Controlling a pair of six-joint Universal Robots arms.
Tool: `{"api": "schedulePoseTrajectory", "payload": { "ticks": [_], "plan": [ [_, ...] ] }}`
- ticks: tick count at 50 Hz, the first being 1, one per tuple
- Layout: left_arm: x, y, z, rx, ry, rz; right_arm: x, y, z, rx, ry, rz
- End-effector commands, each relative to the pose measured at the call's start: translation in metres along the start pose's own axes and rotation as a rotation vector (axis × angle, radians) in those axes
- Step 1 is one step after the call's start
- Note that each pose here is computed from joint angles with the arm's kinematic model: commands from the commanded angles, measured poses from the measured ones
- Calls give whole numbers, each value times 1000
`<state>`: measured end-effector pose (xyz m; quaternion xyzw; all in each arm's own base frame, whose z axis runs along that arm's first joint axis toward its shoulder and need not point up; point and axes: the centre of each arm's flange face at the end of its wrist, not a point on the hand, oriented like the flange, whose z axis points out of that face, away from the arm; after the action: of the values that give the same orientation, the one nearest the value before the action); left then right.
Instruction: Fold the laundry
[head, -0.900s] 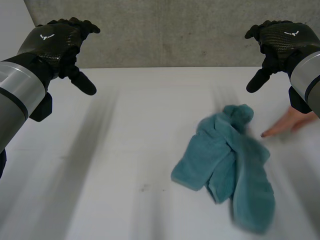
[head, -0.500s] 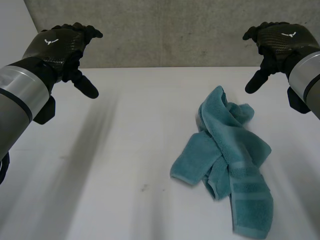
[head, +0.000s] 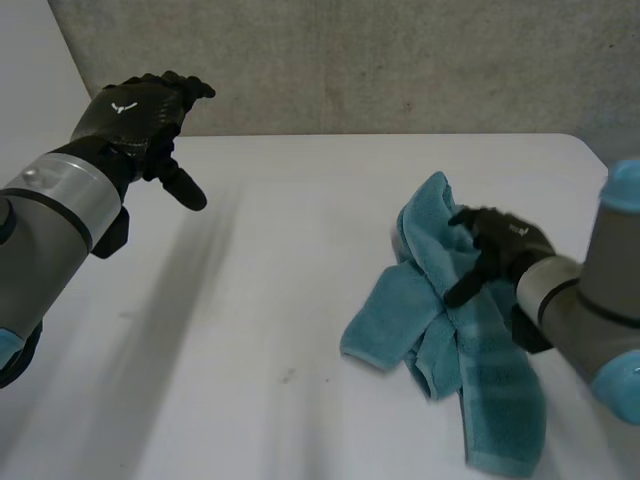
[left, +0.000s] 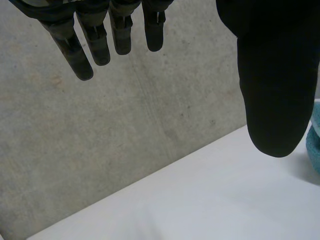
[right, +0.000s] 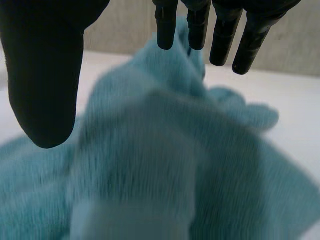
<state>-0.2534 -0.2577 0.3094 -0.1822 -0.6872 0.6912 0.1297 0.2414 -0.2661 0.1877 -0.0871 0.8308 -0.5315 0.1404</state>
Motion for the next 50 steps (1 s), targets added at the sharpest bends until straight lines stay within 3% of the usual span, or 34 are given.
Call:
{"api": "schedulePoseTrajectory", "payload": {
  "ticks": [1,6,10,14,20,25,31,39,44,46,48,50],
  "plan": [
    [0,11,7,-21,2,-2,11,31,31,-38,79,-16],
    [2,20,15,-21,6,-2,8,-10,24,153,91,-70],
    [4,27,29,19,11,0,-8,-54,-4,295,37,-212],
    [5,32,49,98,19,5,-52,-78,-47,376,-156,-347],
    [13,42,73,161,88,30,-79,-80,-91,311,-362,-441],
    [42,70,88,135,308,37,-90,-70,-132,202,-533,-513],
    [85,106,77,71,571,21,-96,-68,-153,230,-596,-594],
    [117,156,71,-32,733,-17,-95,-69,-162,242,-596,-593],
    [137,158,61,-38,847,-58,-93,-65,-162,235,-594,-593],
    [140,154,62,-25,855,-70,-90,-66,-159,236,-580,-591],
    [135,136,78,55,786,-66,-90,-67,-158,239,-570,-594],
    [122,117,96,130,615,-62,-90,-68,-153,232,-562,-591]
  ]
}}
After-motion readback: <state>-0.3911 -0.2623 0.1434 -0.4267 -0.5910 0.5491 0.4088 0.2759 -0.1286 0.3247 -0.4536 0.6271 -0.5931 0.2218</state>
